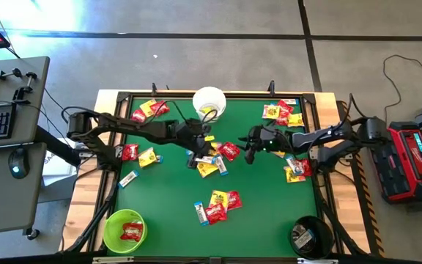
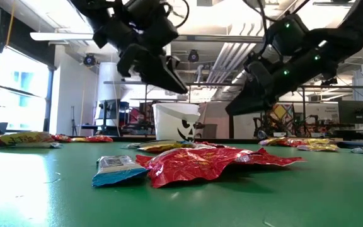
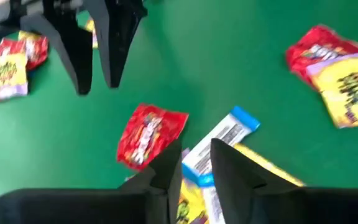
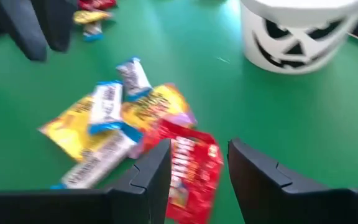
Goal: Sort candy by brand, put in halloween buckets
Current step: Put the red candy into the green bucket
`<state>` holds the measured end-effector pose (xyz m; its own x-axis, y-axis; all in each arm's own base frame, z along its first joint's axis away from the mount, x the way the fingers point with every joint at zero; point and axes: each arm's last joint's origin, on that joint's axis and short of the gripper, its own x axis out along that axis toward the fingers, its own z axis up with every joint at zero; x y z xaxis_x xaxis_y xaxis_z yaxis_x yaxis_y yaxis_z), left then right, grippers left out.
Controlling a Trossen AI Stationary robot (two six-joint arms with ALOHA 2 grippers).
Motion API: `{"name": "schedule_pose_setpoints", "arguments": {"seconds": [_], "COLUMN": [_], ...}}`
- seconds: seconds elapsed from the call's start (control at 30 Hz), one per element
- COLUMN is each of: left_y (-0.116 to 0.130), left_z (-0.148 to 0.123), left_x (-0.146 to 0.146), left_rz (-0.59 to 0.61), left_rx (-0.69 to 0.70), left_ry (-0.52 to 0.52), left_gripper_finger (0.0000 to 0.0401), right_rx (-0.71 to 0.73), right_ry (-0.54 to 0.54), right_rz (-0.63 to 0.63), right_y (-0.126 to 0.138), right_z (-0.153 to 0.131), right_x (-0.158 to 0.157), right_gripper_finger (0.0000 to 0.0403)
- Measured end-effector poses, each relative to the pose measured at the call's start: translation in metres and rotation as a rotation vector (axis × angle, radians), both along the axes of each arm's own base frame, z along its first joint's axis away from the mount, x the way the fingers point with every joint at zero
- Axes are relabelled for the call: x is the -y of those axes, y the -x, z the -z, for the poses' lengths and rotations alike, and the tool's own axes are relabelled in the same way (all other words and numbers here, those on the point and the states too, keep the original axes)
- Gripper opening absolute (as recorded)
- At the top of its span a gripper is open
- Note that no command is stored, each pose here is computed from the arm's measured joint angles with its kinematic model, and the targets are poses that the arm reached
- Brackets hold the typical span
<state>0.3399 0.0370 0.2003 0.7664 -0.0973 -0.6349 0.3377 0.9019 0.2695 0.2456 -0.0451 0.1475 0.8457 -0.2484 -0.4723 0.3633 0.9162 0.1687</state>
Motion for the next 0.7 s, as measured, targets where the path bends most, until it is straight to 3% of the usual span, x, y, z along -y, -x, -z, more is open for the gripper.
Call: {"name": "schedule_pose_setpoints", "arguments": {"seconds": [0.17, 0.3, 0.43, 0.7], "left_y": [-0.014, -0.024, -0.033, -0.046], "left_z": [0.01, 0.028, 0.047, 0.076], "left_x": [0.015, 0.016, 0.007, -0.004], "left_rz": [0.01, -0.01, -0.062, -0.052], "left_rx": [0.057, 0.058, 0.045, -0.03], "left_ry": [-0.011, -0.139, -0.232, -0.233], "left_gripper_finger": [0.013, 0.0154, 0.0158, 0.0158], "right_rx": [0.029, 0.009, 0.013, 0.02], "right_ry": [0.012, 0.031, 0.043, 0.064], "right_rz": [-0.024, 0.0, 0.001, -0.01], "right_y": [-0.003, -0.002, -0.002, -0.003], "right_z": [-0.003, -0.002, -0.002, -0.003], "right_x": [-0.007, -0.006, -0.005, -0.005], "right_gripper_finger": [0.0145, 0.0145, 0.0145, 0.0145]}}
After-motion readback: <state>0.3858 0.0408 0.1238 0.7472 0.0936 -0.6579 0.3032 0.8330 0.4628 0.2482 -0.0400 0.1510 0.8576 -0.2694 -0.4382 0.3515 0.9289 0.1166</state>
